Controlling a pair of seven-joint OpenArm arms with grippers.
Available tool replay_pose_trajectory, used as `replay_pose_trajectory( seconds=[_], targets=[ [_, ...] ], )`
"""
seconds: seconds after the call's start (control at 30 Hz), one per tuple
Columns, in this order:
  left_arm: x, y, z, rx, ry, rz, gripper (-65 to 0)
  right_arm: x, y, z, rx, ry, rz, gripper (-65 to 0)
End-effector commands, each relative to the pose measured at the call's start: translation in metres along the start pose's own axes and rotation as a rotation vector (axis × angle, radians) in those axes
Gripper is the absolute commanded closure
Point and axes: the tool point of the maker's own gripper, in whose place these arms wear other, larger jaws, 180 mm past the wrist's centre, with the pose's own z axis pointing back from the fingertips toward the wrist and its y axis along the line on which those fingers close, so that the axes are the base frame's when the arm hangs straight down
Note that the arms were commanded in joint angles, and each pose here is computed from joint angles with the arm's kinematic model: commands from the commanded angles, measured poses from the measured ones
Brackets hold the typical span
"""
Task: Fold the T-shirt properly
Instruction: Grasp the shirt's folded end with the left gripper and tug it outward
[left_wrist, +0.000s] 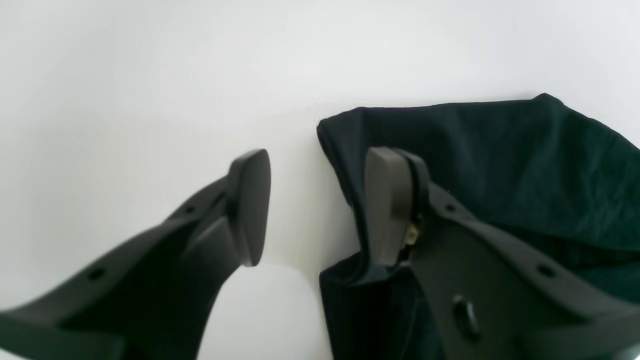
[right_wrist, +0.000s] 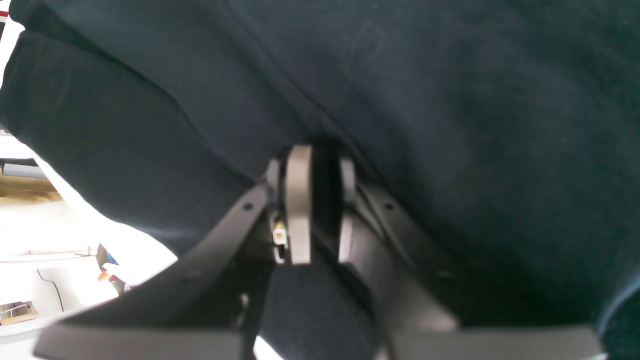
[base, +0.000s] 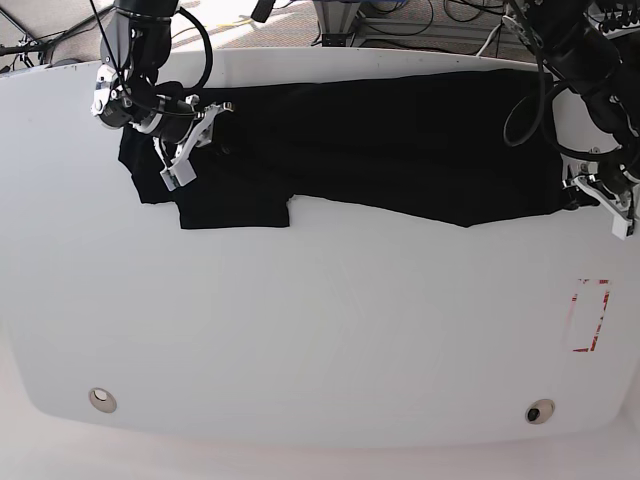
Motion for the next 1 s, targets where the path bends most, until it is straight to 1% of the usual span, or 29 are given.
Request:
replay_pose_trajectory(
  seconds=[0.0, 0.07, 0.3, 0.37, 0.47, 0.57, 0.67, 0.97],
  targets=[
    [0.015, 0.005, 0.005, 0.004, -0.044, -0.008, -28.7, -0.033, -0.019, 0.005, -0.091, 0.162, 0.009, -8.1],
    [0.010, 0.003, -0.001, -0.011, -0.029, 0.009, -28.7, -0.031, -0.019, 0.005, -0.091, 0.158, 0.011, -8.1],
    [0.010, -0.003, -0.011, -0.046, -0.015, 0.031, -28.7, -0.031, -0.019, 0.005, -0.091, 0.158, 0.011, -8.1],
    [0.012, -0.004, -0.012, -0.051, -0.027, 0.033, -28.7, -0.031, -0.019, 0.005, -0.091, 0.158, 0.011, -8.1],
    [0.017, -0.010, -0.016, -0.061, -0.048, 0.013, -28.9, -0.032, -0.018, 0.005, -0.088, 0.157, 0.008, -8.1],
    [0.018, -0.016, -0.020, -0.072, -0.047, -0.009, -28.9, -0.032, -0.019, 0.005, -0.091, 0.159, 0.008, -8.1],
    [0.010, -0.021, -0.029, -0.097, -0.019, 0.006, -28.7, -0.032, -0.019, 0.005, -0.090, 0.158, 0.008, -8.1],
    [-0.008, -0.023, -0.043, -0.131, 0.012, 0.060, -28.7, -0.032, -0.019, 0.006, -0.090, 0.156, 0.006, -8.1]
  ],
)
